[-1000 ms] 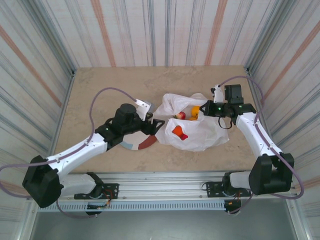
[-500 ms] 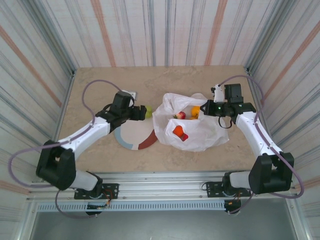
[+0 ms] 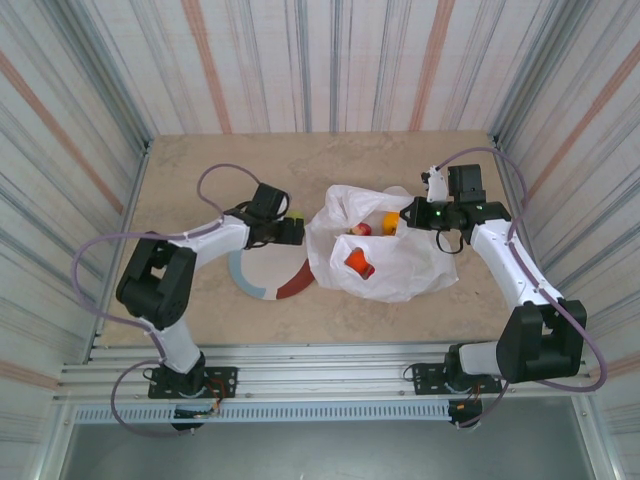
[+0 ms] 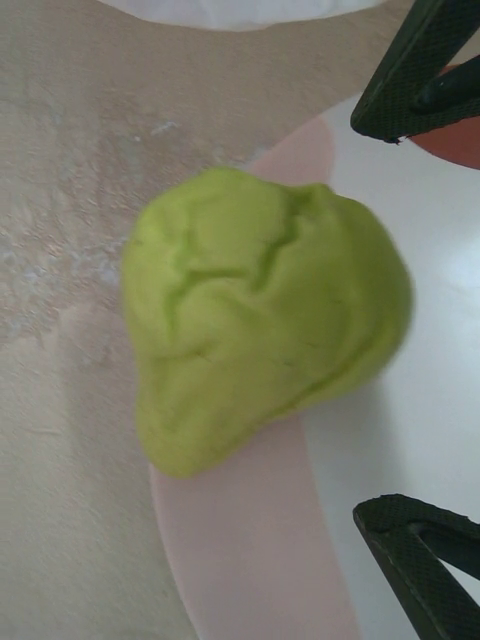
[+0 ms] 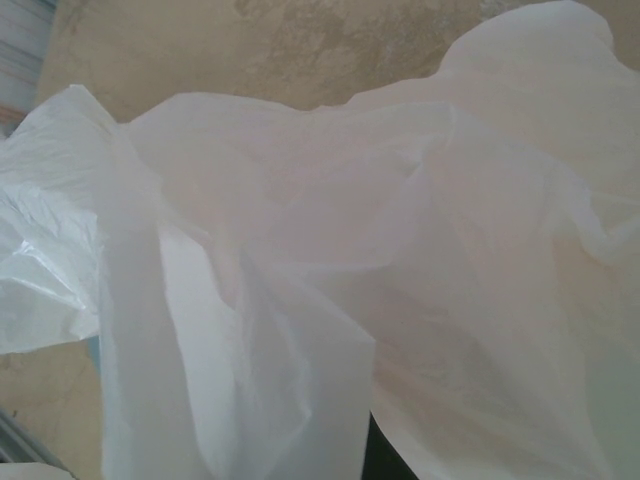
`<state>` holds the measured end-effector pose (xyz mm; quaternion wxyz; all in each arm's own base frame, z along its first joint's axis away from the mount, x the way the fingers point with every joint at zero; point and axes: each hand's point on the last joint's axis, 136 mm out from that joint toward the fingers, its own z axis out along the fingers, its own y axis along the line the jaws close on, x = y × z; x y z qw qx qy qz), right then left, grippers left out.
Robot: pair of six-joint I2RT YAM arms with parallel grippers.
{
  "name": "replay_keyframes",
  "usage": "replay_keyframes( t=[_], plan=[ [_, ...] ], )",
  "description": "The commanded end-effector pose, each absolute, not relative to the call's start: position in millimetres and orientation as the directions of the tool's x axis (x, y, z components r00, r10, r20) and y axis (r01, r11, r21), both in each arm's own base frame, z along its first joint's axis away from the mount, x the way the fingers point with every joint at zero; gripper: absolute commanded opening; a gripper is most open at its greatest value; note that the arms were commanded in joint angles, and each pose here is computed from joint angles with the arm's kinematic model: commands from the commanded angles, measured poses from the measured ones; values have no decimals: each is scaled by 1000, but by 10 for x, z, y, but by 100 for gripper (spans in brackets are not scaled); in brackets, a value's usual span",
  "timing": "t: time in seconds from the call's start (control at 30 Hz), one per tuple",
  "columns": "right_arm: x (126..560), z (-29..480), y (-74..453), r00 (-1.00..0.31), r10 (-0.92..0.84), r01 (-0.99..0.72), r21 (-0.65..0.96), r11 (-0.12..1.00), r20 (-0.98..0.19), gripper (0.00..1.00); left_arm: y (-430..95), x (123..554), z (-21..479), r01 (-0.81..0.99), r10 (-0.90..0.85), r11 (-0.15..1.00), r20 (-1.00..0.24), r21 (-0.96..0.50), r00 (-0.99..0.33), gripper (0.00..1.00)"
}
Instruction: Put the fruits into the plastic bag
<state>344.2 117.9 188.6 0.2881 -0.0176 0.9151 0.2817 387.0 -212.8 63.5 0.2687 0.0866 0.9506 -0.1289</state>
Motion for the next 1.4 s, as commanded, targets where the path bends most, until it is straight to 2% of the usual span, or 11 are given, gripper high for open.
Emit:
replay_keyframes(
  t=[0.0,0.63,1.07,1.37],
  plan=[
    [3408,1822,1171,-841,110,-195,487,852,-530,0,-2264,3999,669,235,76,944,-544,-231,-836,96],
    [3397,1764,1171,-846,115,-192,498,845,-520,0,-2313,4283,483,204,114,973,-542,-107,-832,94],
    [3377,1737,1160,-849,116,-187,499,846,-515,0,-2304,4223,502,212,136,974,-548,-78,-825,75],
    [3379,1779,1160,-844,117,-192,499,845,-524,0,-2165,4024,842,205,100,973,-612,-104,-784,64]
  ],
)
